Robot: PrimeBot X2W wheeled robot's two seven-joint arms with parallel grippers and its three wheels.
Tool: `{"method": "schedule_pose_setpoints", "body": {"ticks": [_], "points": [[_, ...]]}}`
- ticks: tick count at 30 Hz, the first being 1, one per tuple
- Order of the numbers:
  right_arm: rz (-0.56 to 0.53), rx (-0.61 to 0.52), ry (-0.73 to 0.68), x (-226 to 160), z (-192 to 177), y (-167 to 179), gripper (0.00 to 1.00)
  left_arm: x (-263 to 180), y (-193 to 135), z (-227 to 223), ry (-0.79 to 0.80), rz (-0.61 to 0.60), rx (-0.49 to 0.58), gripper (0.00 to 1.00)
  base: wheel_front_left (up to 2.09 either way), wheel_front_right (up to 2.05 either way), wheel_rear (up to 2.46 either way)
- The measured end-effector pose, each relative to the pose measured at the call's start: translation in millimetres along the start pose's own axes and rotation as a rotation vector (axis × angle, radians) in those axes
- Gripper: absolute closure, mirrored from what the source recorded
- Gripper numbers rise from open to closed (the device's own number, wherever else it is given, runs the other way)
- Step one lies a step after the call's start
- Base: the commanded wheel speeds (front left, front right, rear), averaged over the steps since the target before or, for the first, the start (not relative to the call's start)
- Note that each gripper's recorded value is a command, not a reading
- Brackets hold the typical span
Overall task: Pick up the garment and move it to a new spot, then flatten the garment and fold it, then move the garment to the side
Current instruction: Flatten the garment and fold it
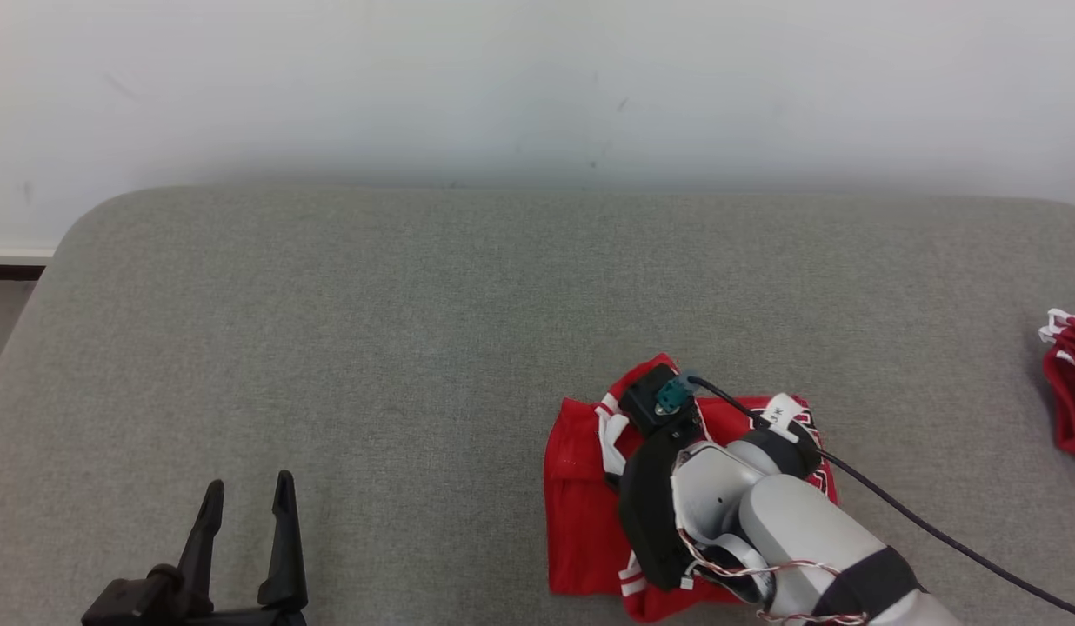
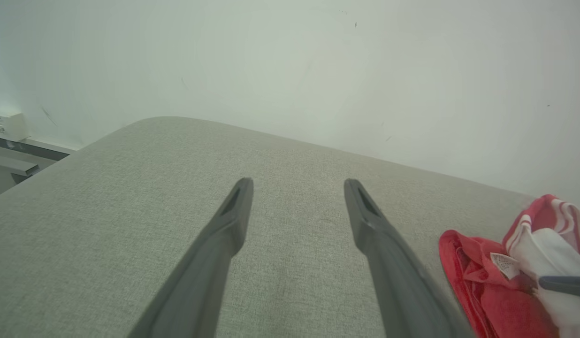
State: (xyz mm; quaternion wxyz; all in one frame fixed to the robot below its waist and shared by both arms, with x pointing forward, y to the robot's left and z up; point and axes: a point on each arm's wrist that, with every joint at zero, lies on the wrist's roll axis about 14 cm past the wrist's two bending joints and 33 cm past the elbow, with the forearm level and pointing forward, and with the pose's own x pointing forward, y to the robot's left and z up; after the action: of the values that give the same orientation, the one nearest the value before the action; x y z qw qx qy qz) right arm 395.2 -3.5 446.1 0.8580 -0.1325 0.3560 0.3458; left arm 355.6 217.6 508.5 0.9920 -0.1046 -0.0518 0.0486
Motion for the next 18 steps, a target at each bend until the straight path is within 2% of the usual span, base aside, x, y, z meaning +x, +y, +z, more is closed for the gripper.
{"method": "schedule_pose_setpoints", "body": {"ticks": [4, 5, 6, 14, 18], "points": [[0.018, -0.010, 0.008, 11.3, 2.9, 6.8, 1.00, -0.4, 2.2, -1.1, 0.004, 0.005, 0.000, 0.00, 0.00, 0.00, 0.00], [0.024, -0.008, -0.004, 14.9, 6.1, 8.5, 0.18, -0.7, 3.4, -2.3, 0.008, 0.007, 0.000, 0.00, 0.00, 0.00, 0.00], [0.026, -0.005, -0.021, 16.0, 9.7, 8.9, 0.00, -0.8, 3.7, -2.7, 0.009, 0.008, 0.000, 0.00, 0.00, 0.00, 0.00], [0.039, 0.033, -0.241, 3.9, 57.9, 9.2, 0.00, 0.2, 3.4, -1.7, 0.006, 0.006, -0.002, 0.00, 0.00, 0.00, 0.00], [-0.031, 0.037, -0.405, -19.9, 87.8, -16.8, 0.00, -0.2, -0.3, -0.4, 0.001, -0.005, -0.002, 0.00, 0.00, 0.00, 0.00]]}}
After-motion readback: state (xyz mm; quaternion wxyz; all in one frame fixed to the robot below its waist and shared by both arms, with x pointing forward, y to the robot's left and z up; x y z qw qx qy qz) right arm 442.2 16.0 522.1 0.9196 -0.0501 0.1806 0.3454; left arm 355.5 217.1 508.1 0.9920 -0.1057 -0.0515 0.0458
